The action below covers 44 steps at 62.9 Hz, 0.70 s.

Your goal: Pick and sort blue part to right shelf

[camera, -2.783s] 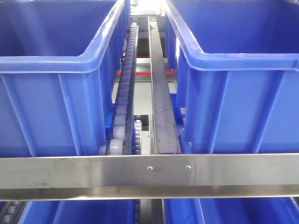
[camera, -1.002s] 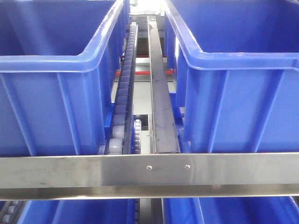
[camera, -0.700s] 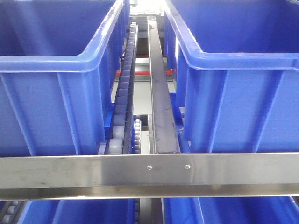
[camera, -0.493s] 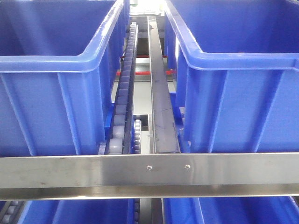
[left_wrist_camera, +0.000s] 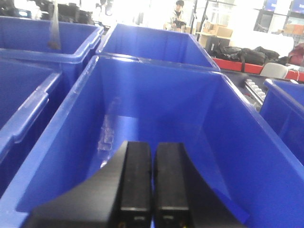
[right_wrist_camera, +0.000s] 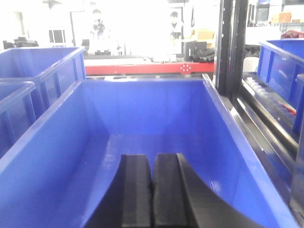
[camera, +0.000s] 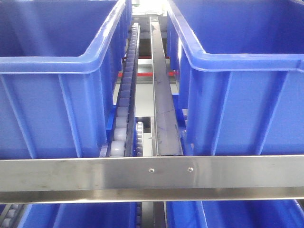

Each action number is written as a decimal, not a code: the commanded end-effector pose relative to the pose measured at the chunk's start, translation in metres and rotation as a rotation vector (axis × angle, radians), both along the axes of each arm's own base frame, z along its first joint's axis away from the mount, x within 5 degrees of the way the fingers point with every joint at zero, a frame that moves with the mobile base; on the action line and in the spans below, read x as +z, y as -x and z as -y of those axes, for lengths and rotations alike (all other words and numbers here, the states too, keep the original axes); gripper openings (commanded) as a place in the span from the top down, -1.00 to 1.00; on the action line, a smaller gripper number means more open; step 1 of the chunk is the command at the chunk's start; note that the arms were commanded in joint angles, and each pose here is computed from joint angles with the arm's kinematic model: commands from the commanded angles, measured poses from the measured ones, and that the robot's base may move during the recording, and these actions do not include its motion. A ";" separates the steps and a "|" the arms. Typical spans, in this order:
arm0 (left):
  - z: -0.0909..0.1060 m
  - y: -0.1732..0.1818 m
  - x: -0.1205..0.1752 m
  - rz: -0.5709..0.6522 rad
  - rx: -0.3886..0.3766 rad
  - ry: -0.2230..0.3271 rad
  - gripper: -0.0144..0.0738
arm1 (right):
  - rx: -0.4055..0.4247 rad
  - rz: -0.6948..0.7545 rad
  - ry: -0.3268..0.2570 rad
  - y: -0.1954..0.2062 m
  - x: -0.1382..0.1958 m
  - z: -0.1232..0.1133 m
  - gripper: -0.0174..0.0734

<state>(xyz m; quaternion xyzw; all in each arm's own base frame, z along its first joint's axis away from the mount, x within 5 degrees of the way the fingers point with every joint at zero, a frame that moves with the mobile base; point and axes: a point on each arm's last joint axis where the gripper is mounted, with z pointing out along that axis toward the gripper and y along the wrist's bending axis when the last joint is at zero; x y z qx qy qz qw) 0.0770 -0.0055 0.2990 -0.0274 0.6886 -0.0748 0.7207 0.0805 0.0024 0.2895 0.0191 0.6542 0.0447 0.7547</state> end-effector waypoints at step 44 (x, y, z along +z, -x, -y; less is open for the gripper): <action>-0.003 0.001 0.014 0.078 0.032 0.022 0.39 | 0.005 0.124 0.181 0.014 -0.045 -0.003 0.49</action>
